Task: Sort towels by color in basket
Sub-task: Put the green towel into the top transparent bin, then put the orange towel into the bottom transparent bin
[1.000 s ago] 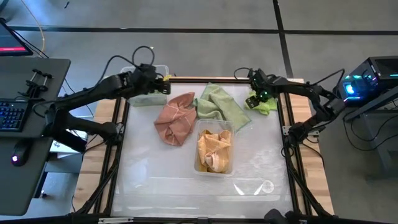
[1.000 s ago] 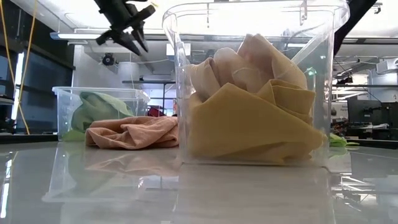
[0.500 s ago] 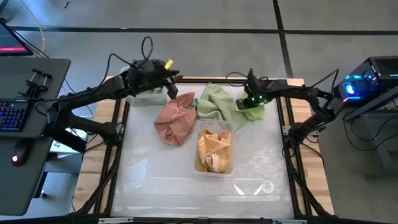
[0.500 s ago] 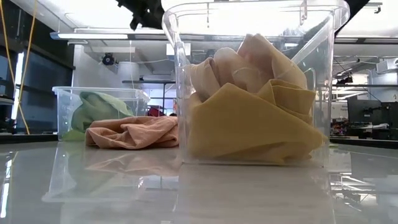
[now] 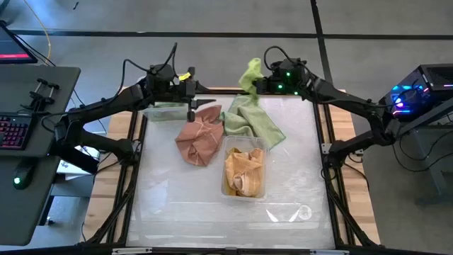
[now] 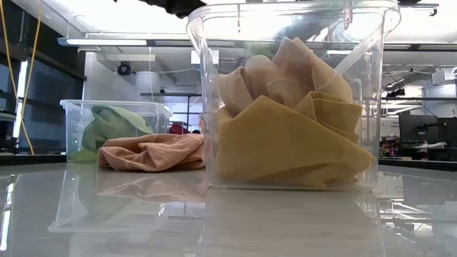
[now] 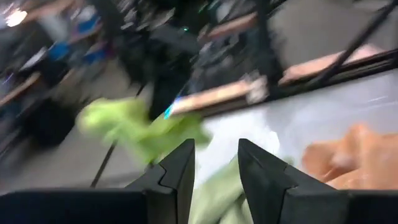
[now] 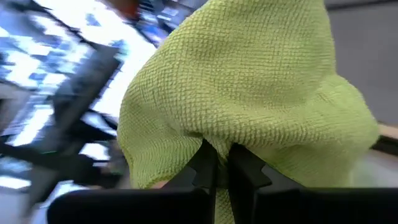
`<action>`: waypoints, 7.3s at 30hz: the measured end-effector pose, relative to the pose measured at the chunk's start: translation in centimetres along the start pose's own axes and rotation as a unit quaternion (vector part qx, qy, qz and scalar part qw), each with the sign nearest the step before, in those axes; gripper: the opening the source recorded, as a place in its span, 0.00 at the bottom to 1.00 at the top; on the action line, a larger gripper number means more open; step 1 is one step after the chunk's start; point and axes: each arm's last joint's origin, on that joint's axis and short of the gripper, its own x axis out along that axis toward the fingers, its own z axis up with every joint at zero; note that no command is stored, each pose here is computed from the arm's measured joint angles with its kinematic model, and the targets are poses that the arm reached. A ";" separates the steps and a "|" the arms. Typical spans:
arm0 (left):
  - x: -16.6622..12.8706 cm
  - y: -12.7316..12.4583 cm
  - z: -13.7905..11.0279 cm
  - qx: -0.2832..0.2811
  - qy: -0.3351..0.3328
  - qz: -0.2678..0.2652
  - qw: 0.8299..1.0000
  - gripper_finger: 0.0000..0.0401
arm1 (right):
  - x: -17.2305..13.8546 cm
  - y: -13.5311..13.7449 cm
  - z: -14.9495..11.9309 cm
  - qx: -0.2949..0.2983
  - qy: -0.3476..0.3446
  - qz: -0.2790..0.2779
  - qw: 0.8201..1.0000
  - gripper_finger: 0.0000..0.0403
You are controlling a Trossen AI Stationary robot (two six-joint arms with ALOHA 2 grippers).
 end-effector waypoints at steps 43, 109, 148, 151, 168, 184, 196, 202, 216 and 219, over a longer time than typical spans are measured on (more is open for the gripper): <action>3.3 -0.5 -1.7 -0.105 0.065 0.062 0.990 0.07 | 3.8 4.5 -1.1 -0.018 -0.004 0.292 0.956 0.26; -10.4 11.4 -13.5 -0.486 0.471 0.233 0.699 0.65 | 3.9 4.9 -1.3 -0.052 -0.073 0.230 0.969 0.35; -8.2 10.2 -16.5 -0.485 0.478 0.177 0.710 0.44 | 4.3 4.1 -2.2 -0.047 -0.039 0.165 0.984 0.35; -8.9 10.3 -14.6 -0.488 0.468 0.186 0.713 0.52 | 4.6 3.4 -2.8 -0.025 -0.015 0.117 0.993 0.35; -5.5 8.8 -18.0 -0.432 0.418 0.195 0.775 0.36 | 4.8 2.0 -4.1 -0.013 0.044 0.032 0.998 0.35; -9.1 9.7 -11.5 -0.408 0.325 0.277 0.807 0.15 | 4.7 2.9 -5.0 -0.026 0.054 0.041 0.997 0.35; -9.4 6.8 -9.5 -0.408 0.282 0.223 0.839 0.38 | 4.6 3.0 -5.2 -0.039 0.033 0.013 0.999 0.35; -5.9 3.1 -10.1 -0.368 0.288 0.082 0.880 0.33 | 4.7 3.0 -5.2 -0.048 0.027 0.006 0.998 0.35; 0.9 -5.8 -7.8 -0.288 0.324 -0.074 0.898 0.25 | 4.4 2.0 -6.4 -0.156 0.129 0.014 0.979 0.35; 2.5 -7.2 -8.2 -0.329 0.349 -0.055 0.876 0.27 | 4.2 1.4 -7.1 -0.175 0.196 0.031 0.964 0.35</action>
